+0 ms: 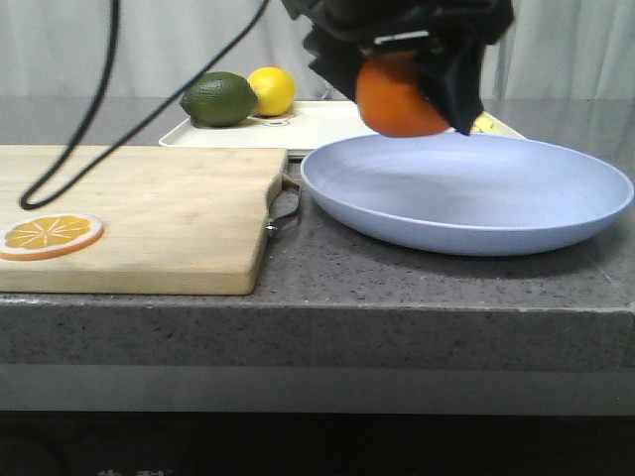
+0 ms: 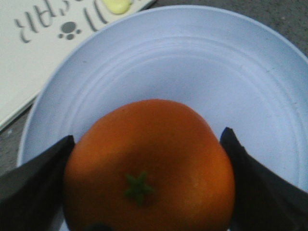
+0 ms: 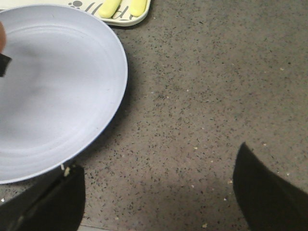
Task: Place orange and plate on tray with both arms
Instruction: 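Lift the orange with the left gripper and lower it onto the blue plate, then open the left gripper and raise it away from the orange, then move the right gripper to the plate rim nearest it and grip the rim, then lift the plate with the right gripper and carry it onto the white tray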
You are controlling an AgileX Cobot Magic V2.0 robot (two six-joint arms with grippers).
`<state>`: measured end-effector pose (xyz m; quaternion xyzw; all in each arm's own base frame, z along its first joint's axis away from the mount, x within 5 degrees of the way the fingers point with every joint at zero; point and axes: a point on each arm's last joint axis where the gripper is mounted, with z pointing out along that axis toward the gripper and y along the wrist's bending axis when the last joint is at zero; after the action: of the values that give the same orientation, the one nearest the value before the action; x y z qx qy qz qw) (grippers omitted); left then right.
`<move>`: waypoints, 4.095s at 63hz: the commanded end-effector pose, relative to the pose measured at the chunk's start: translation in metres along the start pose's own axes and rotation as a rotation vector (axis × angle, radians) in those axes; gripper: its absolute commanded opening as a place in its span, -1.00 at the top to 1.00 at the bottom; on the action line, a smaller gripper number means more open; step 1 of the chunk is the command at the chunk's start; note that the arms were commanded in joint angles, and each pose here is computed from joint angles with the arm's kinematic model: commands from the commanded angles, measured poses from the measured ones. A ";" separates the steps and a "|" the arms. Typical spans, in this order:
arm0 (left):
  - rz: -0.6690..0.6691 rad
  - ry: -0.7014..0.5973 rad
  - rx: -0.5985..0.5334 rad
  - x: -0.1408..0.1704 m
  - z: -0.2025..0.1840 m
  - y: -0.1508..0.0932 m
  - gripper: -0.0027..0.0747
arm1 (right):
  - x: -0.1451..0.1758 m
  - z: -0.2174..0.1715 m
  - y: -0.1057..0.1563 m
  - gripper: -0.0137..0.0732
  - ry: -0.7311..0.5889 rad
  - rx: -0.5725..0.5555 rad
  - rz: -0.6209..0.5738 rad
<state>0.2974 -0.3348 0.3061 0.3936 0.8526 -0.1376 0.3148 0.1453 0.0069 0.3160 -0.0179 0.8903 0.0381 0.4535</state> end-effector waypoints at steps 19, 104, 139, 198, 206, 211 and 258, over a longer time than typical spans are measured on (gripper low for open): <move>0.031 -0.125 0.026 -0.025 0.001 -0.019 -0.31 | -0.015 -0.007 -0.001 -0.77 -0.100 0.012 -0.010; -0.135 -0.306 -0.161 0.107 -0.228 0.036 -0.65 | -0.020 0.002 0.003 -0.77 0.070 -0.054 0.061; -0.135 -0.452 -0.188 0.179 -0.279 0.023 -0.65 | -0.068 0.078 -0.007 -0.59 0.387 -0.359 0.371; -0.135 -0.453 -0.188 0.179 -0.278 0.024 -0.65 | -0.054 0.145 -0.008 0.16 0.498 -0.389 0.509; -0.135 -0.453 -0.188 0.179 -0.278 0.024 -0.65 | -0.055 0.146 -0.009 0.31 0.483 -0.381 0.511; -0.135 -0.453 -0.188 0.179 -0.278 0.024 -0.65 | -0.055 0.146 -0.009 0.33 0.479 -0.379 0.513; -0.135 -0.453 -0.188 0.179 -0.278 0.024 -0.65 | -0.056 0.147 -0.010 0.82 0.473 -0.358 0.562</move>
<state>0.1068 -0.0800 0.3896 0.2756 0.8182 -0.1482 0.4824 0.2959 0.0070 0.2538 0.1334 0.9339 0.2883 0.1642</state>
